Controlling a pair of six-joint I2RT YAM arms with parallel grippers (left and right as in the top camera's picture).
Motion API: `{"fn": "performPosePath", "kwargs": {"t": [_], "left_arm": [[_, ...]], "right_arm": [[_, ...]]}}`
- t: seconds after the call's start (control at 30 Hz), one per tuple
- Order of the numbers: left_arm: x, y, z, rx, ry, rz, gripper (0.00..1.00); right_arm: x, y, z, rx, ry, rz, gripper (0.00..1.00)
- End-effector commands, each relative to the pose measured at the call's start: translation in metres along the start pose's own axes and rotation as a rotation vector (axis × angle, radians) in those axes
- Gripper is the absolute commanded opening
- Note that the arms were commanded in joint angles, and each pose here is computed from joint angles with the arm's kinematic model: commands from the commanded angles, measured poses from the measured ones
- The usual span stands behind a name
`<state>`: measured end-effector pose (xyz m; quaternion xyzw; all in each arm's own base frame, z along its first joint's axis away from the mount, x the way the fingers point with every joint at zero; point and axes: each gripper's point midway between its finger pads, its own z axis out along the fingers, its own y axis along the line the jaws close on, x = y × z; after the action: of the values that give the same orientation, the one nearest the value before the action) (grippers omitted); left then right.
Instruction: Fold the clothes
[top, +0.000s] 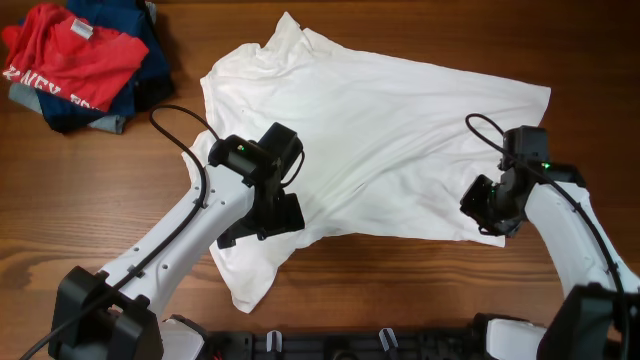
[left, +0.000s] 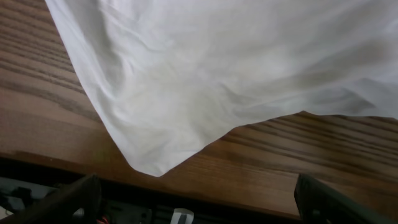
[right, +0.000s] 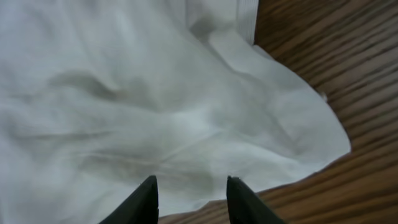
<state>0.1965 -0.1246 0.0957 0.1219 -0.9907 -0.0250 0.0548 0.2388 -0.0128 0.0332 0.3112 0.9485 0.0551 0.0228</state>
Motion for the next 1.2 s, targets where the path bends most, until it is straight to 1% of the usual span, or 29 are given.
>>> {"fn": "performPosePath", "kwargs": {"t": [0.0, 0.03, 0.2, 0.23, 0.37, 0.47, 0.8, 1.0, 1.1, 1.17], "left_arm": [[0.0, -0.003, -0.005, 0.019, -0.007, 0.012, 1.0], [0.001, -0.003, -0.004, 0.019, -0.006, 0.012, 1.0], [0.001, -0.002, -0.004, 0.016, -0.005, 0.012, 1.0], [0.001, -0.002, -0.004, 0.016, -0.005, 0.012, 1.0], [0.001, -0.002, -0.004, 0.016, -0.006, 0.012, 1.0], [0.001, -0.002, -0.004, 0.016, -0.006, 0.012, 1.0], [0.0, -0.003, -0.005, 0.019, -0.008, 0.012, 1.0], [0.0, -0.003, -0.004, 0.02, -0.01, 0.012, 1.0], [0.0, -0.003, -0.005, 0.02, -0.01, 0.012, 1.0], [0.0, -0.003, -0.005, 0.021, -0.01, 0.012, 1.0]], "right_arm": [[0.011, -0.002, 0.026, 0.022, 0.1, 0.046, 0.35], [0.013, -0.004, 0.033, 0.036, 0.122, 0.06, 0.32], [0.016, -0.02, 0.05, 0.079, 0.191, 0.153, 0.24], [0.014, -0.027, 0.05, 0.084, 0.196, 0.184, 0.21], [0.011, -0.047, 0.047, 0.112, 0.201, 0.254, 0.17], [0.007, -0.065, 0.045, 0.132, 0.199, 0.302, 0.12], [-0.003, -0.107, 0.032, 0.154, 0.18, 0.485, 0.11], [-0.025, -0.144, -0.011, 0.133, 0.096, 0.62, 0.12], [-0.027, -0.15, -0.026, 0.106, 0.06, 0.671, 0.11], [-0.029, -0.142, -0.036, 0.048, 0.03, 0.656, 0.09]]}}
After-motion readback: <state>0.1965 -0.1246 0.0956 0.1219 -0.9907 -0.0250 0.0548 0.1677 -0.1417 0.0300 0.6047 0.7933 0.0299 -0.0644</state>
